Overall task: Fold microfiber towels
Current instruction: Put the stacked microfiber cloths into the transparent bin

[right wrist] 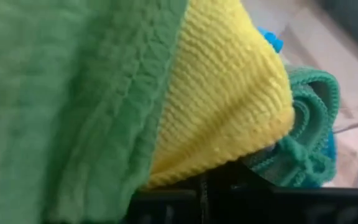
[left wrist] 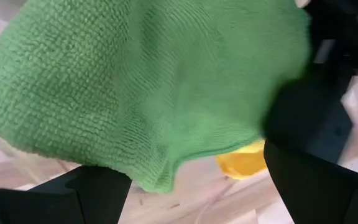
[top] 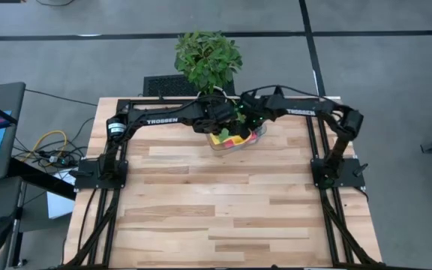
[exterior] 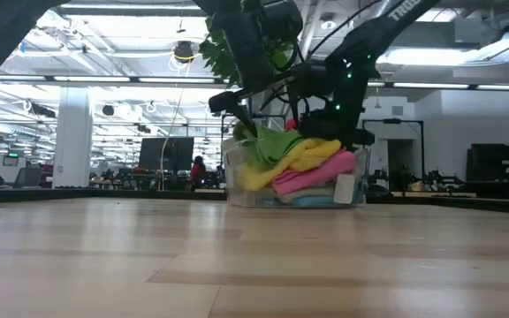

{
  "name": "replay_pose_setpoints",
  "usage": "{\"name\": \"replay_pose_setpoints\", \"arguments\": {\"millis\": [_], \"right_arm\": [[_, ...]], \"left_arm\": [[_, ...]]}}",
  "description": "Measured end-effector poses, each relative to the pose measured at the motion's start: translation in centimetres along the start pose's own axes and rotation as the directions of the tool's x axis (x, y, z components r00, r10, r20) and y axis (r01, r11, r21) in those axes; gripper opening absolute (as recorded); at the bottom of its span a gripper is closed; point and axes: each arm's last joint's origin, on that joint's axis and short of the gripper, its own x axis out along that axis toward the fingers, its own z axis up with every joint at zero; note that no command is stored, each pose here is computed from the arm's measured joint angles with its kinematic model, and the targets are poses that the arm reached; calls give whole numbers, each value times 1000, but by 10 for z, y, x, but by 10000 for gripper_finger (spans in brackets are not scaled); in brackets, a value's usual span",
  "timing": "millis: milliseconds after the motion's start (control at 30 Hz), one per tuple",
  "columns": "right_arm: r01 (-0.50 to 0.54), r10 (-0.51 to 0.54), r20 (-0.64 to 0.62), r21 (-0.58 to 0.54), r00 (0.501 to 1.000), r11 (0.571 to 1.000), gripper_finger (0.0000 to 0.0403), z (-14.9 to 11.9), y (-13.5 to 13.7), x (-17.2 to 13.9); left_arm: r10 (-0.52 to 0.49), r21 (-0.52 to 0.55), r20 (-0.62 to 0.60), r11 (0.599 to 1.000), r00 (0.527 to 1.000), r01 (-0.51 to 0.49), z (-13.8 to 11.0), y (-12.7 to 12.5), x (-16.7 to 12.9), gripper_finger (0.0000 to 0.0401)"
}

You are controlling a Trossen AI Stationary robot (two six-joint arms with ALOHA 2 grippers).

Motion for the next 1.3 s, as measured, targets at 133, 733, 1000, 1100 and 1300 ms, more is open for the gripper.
{"name": "replay_pose_setpoints", "arguments": {"millis": [133, 733, 1000, 1100, 1300], "right_arm": [[-1, 1, -31, 12, 1000, 1000, 44, 0, 2, 12], [-52, 53, 205, -9, 977, 999, 59, -12, -22, -94], [-68, 70, 132, -17, 989, 998, 80, -9, -18, -74], [-82, 84, 87, -19, 993, 996, 103, -6, -16, -58], [-111, 111, 33, -10, 993, 994, 191, -5, -14, -43]], "left_arm": [[-10, 8, -16, 1000, 1000, 10, -1, 0, 0, 345], [-80, 10, -50, 997, 996, 80, 2, -3, -13, 345], [-89, -3, -36, 996, 995, 89, 1, -5, -12, 345], [-104, 28, -52, 994, 993, 105, 0, -6, -16, 345], [-151, 63, -70, 986, 986, 155, 0, -12, -23, 345]]}}
